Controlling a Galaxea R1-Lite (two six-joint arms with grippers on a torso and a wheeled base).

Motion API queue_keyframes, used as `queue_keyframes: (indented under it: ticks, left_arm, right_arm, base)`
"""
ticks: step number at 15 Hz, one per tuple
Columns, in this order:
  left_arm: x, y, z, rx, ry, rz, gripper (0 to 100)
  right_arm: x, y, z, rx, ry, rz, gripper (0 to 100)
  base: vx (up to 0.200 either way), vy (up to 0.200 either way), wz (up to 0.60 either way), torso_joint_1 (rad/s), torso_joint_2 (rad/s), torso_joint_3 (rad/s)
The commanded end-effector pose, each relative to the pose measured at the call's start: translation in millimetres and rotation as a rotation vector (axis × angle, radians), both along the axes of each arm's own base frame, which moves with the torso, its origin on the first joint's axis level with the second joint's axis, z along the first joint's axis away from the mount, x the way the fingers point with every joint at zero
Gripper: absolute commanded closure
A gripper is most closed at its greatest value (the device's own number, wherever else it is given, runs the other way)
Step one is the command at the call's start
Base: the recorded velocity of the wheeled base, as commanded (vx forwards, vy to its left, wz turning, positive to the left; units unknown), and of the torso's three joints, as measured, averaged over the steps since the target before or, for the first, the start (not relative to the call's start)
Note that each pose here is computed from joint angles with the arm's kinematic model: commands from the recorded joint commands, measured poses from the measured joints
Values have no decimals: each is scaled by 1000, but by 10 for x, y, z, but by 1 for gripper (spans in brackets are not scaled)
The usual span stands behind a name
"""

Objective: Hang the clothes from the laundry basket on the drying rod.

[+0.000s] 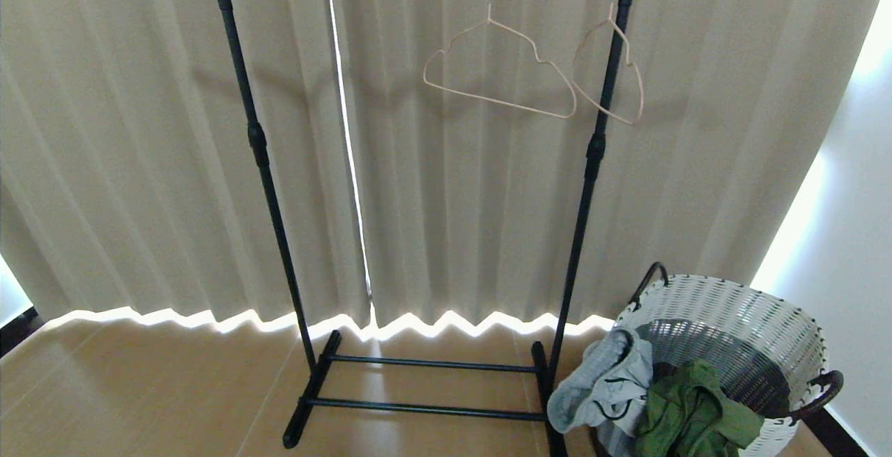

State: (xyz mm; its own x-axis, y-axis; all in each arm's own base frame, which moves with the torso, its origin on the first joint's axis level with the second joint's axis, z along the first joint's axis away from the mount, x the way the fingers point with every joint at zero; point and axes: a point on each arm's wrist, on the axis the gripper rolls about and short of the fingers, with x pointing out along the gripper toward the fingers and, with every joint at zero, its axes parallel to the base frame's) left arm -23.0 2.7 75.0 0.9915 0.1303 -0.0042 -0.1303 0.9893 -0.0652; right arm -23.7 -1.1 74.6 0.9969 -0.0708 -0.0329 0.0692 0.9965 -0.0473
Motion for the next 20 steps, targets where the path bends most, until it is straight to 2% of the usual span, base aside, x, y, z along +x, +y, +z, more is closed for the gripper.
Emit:
queue_keyframes:
  ticks: [1, 3, 13, 16, 18, 19, 20]
  left_arm:
    - [1, 0, 0, 0, 2, 1, 0]
    - [2, 2, 0, 0, 3, 7, 0]
    - [2, 3, 0, 1, 4, 15, 0]
    - [1, 2, -2, 6, 4, 14, 0]
    - [1, 3, 0, -3, 1, 15, 0]
    - [1, 3, 0, -3, 1, 15, 0]
    - [1, 2, 0, -3, 1, 14, 0]
  right_arm:
    - [1, 0, -2, -2, -2, 0, 0]
    - [1, 0, -2, -4, -2, 0, 0]
    - [1, 0, 1, 1, -5, 2, 0]
    - [1, -1, 3, 10, -8, -3, 0]
    - [-7, -2, 34, -1, -19, -9, 0]
    - [-29, -2, 110, -30, -31, -2, 0]
    - [-34, -5, 145, -73, 10, 11, 0]
  base:
    - [0, 0, 0, 0, 0, 0]
    - [0, 0, 0, 0, 0, 0]
    - [200, 0, 0, 1, 3, 3]
    - [0, 0, 0, 0, 0, 0]
    - [0, 0, 0, 0, 0, 0]
    - [0, 0, 0, 0, 0, 0]
    - [0, 0, 0, 0, 0, 0]
